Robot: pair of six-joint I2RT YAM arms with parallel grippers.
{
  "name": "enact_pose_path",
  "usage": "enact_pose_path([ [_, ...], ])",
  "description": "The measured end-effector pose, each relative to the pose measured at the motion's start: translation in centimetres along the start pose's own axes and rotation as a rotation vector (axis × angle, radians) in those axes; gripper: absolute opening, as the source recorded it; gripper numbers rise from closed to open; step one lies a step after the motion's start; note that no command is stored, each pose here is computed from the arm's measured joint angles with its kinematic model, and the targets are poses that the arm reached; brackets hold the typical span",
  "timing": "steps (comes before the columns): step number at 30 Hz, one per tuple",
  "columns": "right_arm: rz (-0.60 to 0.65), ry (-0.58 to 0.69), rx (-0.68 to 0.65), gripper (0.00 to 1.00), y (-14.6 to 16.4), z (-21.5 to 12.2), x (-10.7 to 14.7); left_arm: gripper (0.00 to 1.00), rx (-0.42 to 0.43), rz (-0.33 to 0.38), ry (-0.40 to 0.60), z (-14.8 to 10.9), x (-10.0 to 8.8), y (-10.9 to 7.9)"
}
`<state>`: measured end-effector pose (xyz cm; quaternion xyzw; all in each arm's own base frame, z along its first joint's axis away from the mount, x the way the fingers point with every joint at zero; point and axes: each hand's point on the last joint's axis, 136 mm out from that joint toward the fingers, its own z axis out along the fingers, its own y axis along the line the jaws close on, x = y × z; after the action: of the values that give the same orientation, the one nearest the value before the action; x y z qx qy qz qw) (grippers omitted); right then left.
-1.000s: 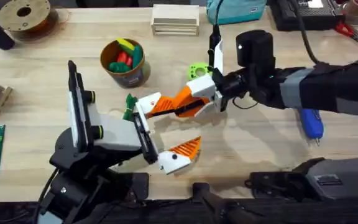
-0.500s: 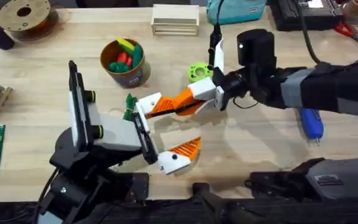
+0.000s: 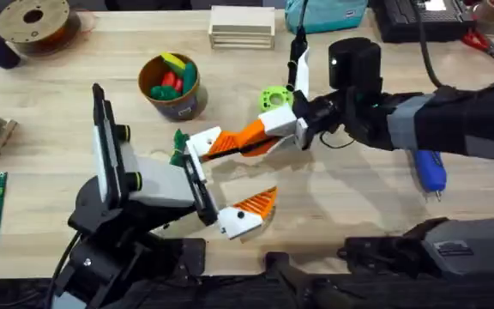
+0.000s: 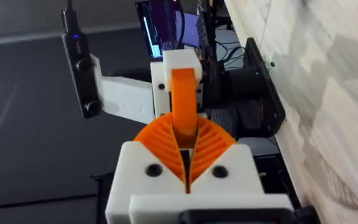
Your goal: Pick up the gripper from the table and insert it into the empty holder that is missing its gripper. Then pick up a screw, insert it into the mounting hole, and use the screwdriver to tighten it. Finally, clean up the table by picking up the vegetable and placing it into the bucket.
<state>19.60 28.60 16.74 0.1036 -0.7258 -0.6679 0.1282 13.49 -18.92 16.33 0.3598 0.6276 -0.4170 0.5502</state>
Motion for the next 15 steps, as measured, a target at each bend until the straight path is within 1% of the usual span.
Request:
enact_pose_path([
  [6,-0.007,0.0,-0.001,0.019,0.1,0.0,-0.1,0.987,-0.001,0.002,0.0,0.0,0.0,0.0],
  [15,-0.003,0.023,-0.011,0.019,0.2,0.2,-1.5,0.987,-0.035,0.007,-0.004,0.0,-0.1,0.6],
])
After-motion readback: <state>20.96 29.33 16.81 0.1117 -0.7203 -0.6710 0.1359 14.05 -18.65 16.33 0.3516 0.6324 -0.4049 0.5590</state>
